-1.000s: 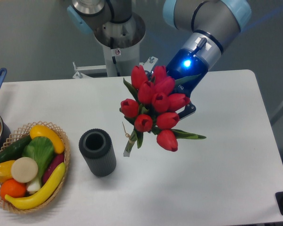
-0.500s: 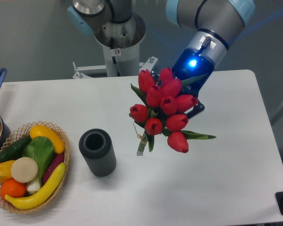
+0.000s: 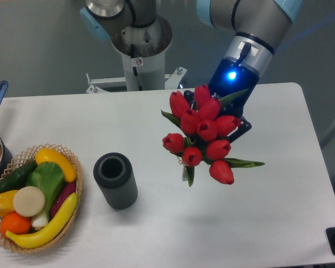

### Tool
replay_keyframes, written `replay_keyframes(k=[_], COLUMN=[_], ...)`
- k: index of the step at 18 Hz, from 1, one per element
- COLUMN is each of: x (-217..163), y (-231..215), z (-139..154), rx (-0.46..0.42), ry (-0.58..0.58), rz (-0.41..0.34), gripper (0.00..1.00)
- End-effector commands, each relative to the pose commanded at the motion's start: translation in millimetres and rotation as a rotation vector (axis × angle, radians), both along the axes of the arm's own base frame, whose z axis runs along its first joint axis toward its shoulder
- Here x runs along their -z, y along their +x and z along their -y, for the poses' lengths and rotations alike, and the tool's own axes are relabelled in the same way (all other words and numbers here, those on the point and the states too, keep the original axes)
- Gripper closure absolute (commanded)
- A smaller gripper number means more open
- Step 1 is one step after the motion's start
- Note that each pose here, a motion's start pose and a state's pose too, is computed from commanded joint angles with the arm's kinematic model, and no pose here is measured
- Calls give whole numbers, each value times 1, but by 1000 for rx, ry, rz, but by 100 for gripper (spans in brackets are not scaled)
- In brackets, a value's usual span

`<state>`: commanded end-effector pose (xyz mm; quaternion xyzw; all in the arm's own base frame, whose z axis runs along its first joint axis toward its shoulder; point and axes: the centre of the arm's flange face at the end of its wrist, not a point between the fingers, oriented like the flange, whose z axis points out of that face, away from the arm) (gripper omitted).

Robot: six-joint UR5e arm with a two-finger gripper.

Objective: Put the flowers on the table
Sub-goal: 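Lower the tulip bouquet toward the table, tilting the stems flat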

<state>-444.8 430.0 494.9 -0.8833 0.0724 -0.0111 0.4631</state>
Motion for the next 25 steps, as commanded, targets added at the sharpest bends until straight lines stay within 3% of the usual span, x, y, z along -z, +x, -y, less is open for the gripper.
replay_keyframes(k=[8, 12, 15, 20, 25], x=[9, 22, 40, 87, 144], y=[-4, 13, 24, 36, 36], z=[8, -8, -14, -28, -49], rx=[-47, 14, 31, 198, 320], ry=[-225, -428, -553, -816, -1035], rz=[-174, -335, -385, -545, -611], gripper=[59, 59, 59, 59, 59])
